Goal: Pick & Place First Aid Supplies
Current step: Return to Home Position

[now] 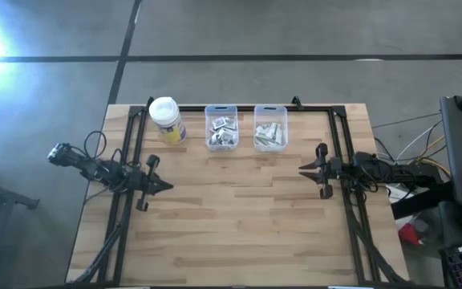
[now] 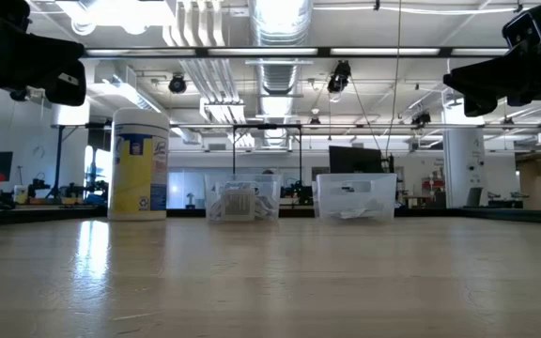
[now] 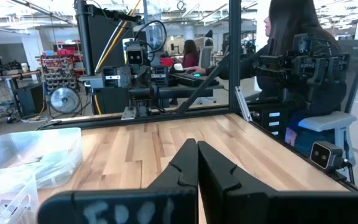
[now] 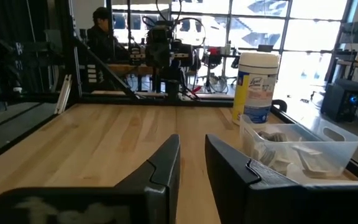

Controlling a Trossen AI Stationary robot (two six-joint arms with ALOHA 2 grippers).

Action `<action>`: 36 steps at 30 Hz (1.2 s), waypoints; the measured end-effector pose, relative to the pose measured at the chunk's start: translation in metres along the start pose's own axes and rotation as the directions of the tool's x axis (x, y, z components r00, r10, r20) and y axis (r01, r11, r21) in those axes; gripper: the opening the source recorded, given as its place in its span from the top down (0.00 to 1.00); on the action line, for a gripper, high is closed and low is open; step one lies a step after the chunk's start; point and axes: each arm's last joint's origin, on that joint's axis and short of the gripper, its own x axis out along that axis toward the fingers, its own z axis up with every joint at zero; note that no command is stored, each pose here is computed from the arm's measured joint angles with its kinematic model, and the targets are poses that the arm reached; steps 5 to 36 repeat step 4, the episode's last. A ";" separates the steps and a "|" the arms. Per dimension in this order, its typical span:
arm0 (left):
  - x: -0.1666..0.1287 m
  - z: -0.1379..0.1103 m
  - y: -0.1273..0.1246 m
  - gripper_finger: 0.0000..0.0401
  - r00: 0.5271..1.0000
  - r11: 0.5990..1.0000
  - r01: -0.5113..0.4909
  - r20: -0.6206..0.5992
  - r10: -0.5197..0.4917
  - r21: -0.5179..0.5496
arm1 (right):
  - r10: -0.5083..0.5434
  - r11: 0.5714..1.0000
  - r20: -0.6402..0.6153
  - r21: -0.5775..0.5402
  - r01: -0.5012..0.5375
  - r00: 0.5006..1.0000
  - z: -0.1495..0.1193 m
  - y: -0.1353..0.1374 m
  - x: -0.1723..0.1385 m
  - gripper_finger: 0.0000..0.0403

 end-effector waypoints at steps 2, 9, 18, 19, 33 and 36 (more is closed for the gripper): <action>0.000 0.000 0.000 1.00 1.000 1.000 0.000 0.000 0.000 0.000 | 0.000 1.000 0.000 0.001 0.000 1.000 0.000 0.000 0.000 0.81; 0.000 0.000 0.000 1.00 1.000 1.000 0.000 0.000 0.000 0.000 | 0.000 1.000 0.000 0.002 0.000 1.000 0.000 0.000 0.000 0.81; 0.000 0.000 0.000 1.00 1.000 1.000 0.000 0.000 0.000 0.000 | 0.000 1.000 0.000 0.002 0.000 1.000 0.000 0.000 0.000 0.81; 0.000 0.000 0.000 1.00 1.000 1.000 0.000 0.000 0.000 0.000 | 0.000 1.000 0.000 0.002 0.000 1.000 0.000 0.000 0.000 0.81; 0.000 0.000 0.000 1.00 1.000 1.000 0.000 0.000 0.000 0.000 | 0.000 1.000 0.000 0.002 0.000 1.000 0.000 0.000 0.000 0.81; 0.000 0.000 0.000 1.00 1.000 1.000 0.000 0.000 0.000 0.000 | 0.000 1.000 0.000 0.002 0.000 1.000 0.000 0.000 0.000 0.81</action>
